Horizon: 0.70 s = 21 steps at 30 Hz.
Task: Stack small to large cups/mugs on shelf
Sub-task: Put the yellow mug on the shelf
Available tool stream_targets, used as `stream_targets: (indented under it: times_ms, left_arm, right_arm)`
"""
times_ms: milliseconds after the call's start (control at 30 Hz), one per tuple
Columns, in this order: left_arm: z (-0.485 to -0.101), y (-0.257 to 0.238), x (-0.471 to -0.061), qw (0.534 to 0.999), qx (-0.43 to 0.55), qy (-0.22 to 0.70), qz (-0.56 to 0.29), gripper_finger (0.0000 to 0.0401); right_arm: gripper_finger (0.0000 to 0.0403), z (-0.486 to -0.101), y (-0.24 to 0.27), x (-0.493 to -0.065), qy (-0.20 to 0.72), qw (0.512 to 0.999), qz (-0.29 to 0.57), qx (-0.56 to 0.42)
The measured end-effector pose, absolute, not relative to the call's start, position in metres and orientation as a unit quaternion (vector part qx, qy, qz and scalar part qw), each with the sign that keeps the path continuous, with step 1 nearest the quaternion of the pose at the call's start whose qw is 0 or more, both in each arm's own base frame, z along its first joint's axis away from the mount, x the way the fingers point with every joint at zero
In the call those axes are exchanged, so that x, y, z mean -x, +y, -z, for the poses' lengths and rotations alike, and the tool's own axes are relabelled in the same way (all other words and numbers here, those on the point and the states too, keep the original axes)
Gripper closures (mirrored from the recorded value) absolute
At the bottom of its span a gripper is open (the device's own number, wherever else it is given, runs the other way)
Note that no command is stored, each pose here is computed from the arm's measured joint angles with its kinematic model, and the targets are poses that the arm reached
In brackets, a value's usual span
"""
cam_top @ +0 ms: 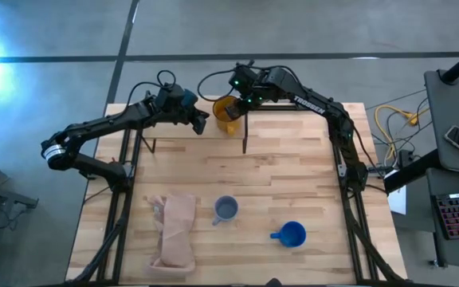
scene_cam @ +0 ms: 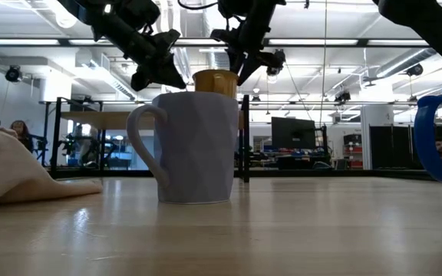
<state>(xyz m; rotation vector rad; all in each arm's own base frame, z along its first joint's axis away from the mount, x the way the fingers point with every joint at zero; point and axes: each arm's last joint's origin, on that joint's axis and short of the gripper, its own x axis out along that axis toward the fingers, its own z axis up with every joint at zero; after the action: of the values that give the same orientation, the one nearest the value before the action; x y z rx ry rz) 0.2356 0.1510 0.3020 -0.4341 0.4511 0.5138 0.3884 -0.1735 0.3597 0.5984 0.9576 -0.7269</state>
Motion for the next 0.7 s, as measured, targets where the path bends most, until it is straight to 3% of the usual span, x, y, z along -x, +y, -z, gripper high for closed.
stream_targets:
  times_ms: [533, 700]
  left_arm:
    - [-0.303, 0.151, -0.235, 0.917, 0.223, 0.215, -0.252, 0.0401]
    - [-0.304, 0.150, -0.234, 0.918, 0.225, 0.213, -0.247, 0.0401]
  right_arm:
    - [0.0303, -0.387, -0.167, -0.369, 0.436, 0.811, 0.318, -0.228]
    - [0.0337, -0.386, -0.168, -0.365, 0.450, 0.803, 0.322, -0.221]
